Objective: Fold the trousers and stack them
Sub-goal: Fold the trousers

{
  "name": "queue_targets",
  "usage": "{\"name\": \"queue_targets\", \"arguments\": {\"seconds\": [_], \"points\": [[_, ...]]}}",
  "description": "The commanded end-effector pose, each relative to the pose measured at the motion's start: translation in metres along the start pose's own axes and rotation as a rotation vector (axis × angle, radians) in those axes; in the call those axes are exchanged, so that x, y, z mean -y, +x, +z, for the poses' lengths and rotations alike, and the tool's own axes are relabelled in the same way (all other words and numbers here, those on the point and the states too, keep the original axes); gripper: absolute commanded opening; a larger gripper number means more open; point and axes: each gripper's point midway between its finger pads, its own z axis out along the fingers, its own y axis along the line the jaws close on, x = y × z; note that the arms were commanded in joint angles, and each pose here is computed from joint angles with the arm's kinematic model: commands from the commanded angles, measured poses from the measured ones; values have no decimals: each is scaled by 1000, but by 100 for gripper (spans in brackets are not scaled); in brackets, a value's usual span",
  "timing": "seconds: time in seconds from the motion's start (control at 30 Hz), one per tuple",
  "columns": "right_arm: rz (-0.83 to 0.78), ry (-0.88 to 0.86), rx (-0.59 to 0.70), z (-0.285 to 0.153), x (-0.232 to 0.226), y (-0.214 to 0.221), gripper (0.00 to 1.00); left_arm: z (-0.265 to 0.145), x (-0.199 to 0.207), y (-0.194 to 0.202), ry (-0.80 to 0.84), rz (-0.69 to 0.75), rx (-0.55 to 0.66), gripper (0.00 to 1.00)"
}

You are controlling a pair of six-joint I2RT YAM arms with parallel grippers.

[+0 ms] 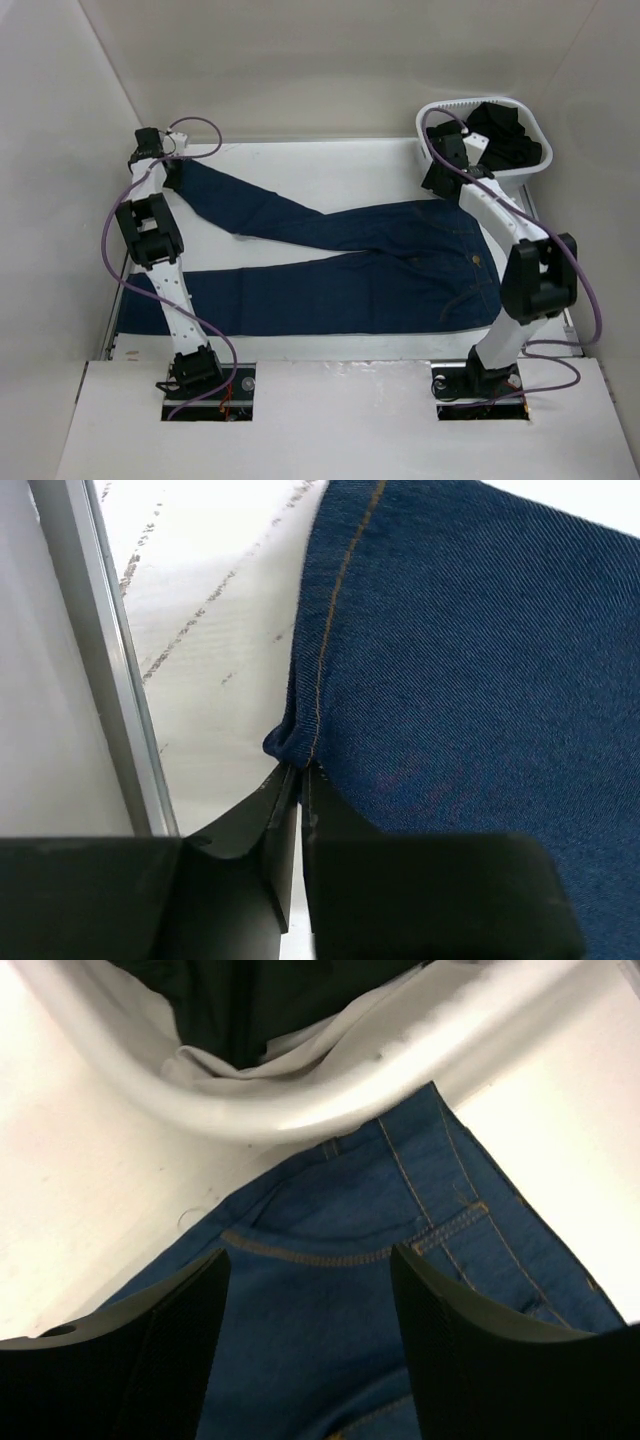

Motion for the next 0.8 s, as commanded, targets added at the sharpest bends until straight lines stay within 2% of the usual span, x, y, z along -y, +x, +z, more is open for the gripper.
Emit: {"name": "queue_targets", "arguments": {"seconds": [0.0, 0.17, 0.27, 0.4, 0.63, 0.67, 0.77], "points": [[-59, -20, -42, 15, -14, 1, 72, -46, -6, -8, -43, 96, -22, 0], [-233, -11, -121, 49, -29, 17, 78, -96, -29, -4, -123, 125, -28, 0], [-248, 4, -136, 60, -34, 19, 80, -115, -39, 7, -162, 121, -50, 0], [-246, 30, -176, 72, -33, 24, 82, -125, -49, 17, -193, 103, -61, 0], [-283, 94, -269, 90, -23, 54, 84, -139, -56, 9, -223, 103, -41, 2], [-274, 97, -271, 92, -24, 55, 93, -139, -55, 9, -218, 104, -42, 2], [-267, 99, -276, 96, -28, 58, 94, -138, -51, 10, -207, 109, -43, 2]]}}
